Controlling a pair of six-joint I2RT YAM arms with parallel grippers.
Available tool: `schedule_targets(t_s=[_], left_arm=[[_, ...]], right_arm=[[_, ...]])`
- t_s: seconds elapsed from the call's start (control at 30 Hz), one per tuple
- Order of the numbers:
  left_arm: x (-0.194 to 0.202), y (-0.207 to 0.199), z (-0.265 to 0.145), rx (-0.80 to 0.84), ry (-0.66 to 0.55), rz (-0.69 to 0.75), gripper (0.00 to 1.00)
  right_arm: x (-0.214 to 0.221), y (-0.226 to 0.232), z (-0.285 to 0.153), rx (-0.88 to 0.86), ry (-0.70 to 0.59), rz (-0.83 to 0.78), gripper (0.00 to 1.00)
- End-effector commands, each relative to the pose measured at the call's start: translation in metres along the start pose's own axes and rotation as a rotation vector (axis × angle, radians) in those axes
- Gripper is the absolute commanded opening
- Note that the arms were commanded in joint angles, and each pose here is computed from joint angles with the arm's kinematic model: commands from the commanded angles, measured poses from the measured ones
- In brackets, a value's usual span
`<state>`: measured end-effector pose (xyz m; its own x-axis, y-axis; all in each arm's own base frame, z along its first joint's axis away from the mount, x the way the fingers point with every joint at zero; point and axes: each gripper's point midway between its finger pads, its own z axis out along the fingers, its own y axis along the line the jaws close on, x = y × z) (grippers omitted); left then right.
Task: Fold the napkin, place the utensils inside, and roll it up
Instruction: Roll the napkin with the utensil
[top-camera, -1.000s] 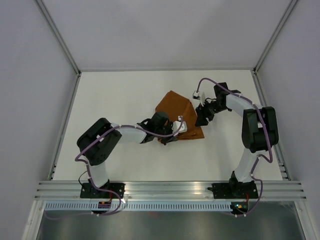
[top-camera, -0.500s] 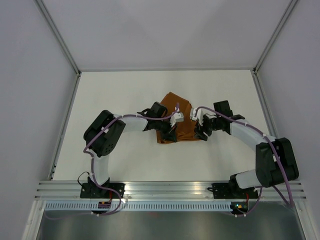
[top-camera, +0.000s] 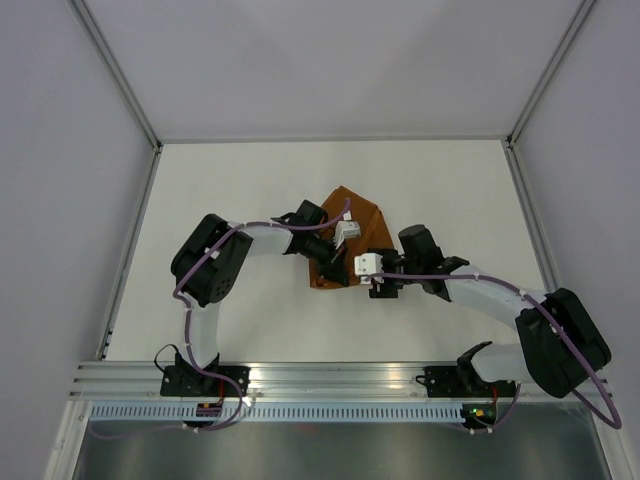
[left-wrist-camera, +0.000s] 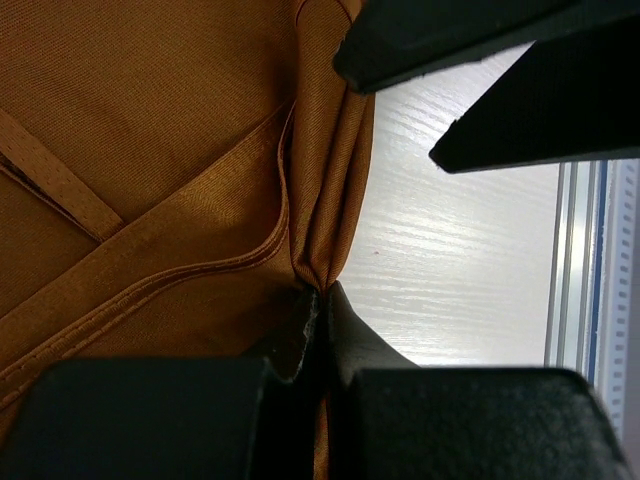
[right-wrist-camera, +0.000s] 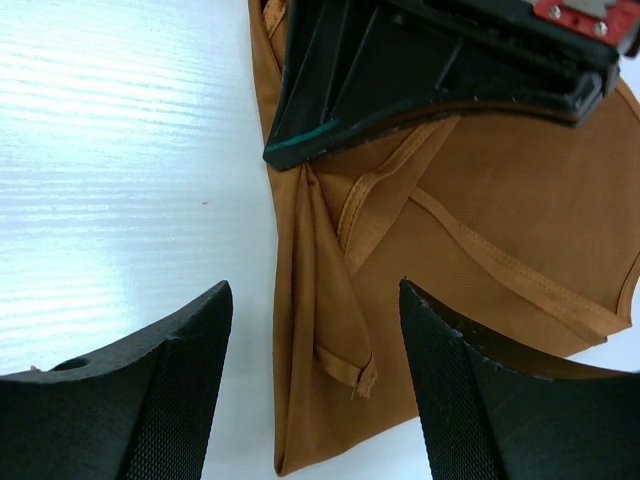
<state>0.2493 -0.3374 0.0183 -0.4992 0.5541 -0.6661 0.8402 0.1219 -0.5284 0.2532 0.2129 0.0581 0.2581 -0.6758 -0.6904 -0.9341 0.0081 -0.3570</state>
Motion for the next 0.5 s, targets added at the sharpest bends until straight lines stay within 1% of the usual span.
schedule_targets(t_s=[0.0,0.27,0.37,0.47], left_arm=[[-0.004,-0.007,0.003,0.062,-0.004,-0.026,0.02],[-0.006,-0.005,0.002,0.065,0.003,-0.024,0.02],[-0.006,-0.005,0.001,0.068,0.001,-0.025,0.02],[-0.008,-0.004,0.0,0.066,-0.001,-0.025,0.02]], right_arm=[[-0.009,-0.008,0.008,0.039,-0.021,-0.102,0.74],[0.003,0.008,0.029,-0.028,0.05,-0.143,0.72],[0.006,0.001,0.035,-0.011,0.068,-0.158,0.69],[0.017,0.003,0.041,-0.029,0.106,-0.152,0.66]])
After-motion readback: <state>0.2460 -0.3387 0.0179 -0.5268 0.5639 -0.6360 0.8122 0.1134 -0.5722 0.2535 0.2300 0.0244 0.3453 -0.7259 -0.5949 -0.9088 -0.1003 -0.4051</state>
